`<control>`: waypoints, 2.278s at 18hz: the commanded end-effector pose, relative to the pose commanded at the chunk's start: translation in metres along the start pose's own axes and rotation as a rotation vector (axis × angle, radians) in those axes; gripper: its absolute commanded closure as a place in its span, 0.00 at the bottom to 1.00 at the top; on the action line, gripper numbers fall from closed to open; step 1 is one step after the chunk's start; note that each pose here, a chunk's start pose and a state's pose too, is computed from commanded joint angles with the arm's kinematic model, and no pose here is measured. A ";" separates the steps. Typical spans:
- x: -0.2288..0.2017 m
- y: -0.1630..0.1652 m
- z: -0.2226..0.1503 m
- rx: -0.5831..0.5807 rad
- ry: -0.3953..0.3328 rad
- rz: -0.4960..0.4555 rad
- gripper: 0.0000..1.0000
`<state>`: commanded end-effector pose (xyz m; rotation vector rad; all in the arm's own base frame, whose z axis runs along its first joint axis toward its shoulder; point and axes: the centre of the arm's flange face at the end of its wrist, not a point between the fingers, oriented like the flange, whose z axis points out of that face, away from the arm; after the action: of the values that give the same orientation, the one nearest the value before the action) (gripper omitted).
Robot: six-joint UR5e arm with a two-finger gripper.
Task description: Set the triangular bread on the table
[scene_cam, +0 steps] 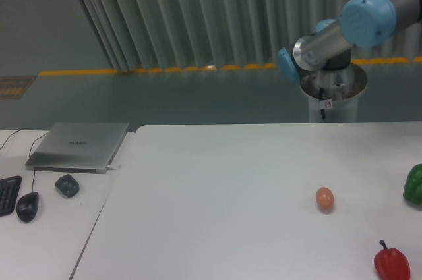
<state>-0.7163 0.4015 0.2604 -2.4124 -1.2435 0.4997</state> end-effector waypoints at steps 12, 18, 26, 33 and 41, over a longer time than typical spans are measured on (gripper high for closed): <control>0.001 0.003 0.007 -0.008 0.004 0.002 0.09; 0.003 0.005 0.001 -0.007 0.021 0.009 0.36; 0.000 0.009 -0.011 0.008 0.082 -0.005 0.64; -0.003 0.009 -0.018 0.015 0.102 -0.019 0.75; -0.013 0.006 -0.078 0.050 0.101 -0.049 0.76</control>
<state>-0.6823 0.3740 0.3263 -2.3297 -1.2292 0.3844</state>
